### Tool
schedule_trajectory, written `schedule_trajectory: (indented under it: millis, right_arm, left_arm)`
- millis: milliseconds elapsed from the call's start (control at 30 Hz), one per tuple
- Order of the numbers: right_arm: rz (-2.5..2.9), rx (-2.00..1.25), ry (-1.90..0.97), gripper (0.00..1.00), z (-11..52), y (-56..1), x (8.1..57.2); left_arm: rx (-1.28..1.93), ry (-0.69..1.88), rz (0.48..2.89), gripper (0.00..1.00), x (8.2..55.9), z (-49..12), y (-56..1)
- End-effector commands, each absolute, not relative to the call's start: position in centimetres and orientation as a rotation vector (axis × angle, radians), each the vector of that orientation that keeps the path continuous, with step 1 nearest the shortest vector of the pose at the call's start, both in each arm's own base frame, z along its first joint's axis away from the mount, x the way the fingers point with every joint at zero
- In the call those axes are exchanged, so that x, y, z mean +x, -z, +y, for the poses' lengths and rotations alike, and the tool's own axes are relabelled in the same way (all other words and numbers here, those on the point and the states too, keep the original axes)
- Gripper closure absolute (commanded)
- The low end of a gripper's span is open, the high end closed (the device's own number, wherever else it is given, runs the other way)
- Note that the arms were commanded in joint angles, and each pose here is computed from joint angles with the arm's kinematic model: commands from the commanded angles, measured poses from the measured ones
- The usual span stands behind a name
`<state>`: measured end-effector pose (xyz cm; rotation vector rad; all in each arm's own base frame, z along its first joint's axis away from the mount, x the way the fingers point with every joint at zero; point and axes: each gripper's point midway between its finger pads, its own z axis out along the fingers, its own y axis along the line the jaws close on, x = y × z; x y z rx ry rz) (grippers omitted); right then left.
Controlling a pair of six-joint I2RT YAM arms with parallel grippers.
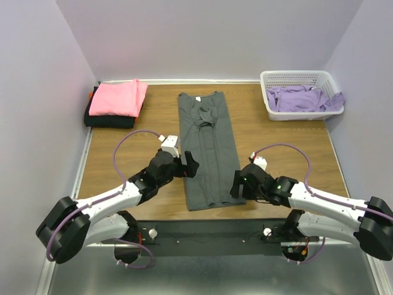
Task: Fold and stack the t-shirts
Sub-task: Fold the tshirt
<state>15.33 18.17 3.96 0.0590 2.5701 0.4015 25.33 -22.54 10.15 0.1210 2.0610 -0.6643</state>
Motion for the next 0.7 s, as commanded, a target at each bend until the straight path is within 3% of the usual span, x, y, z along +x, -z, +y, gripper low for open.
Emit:
schedule_trajectory:
  millis: [0, 233, 633, 667]
  right_arm:
    - [2.613, 0.087, -0.329, 0.12, 16.8, -2.5, 14.4]
    - [2.630, 0.082, -0.340, 0.26, 16.9, -2.1, 14.0]
    - [2.657, 0.041, -0.397, 0.57, 17.6, -1.1, 13.3]
    - [2.659, 0.042, -0.402, 0.63, 17.6, -1.0, 13.3]
  left_arm:
    - [-0.003, 0.624, 2.109, 0.02, 24.2, -21.4, -9.2]
    - [-0.093, 0.580, 2.194, 0.02, 22.3, -20.6, -7.2]
    - [-0.034, 0.608, 2.326, 0.02, 16.4, -22.5, -5.4]
    - [-0.064, 0.632, 2.319, 0.02, 16.1, -22.6, -5.8]
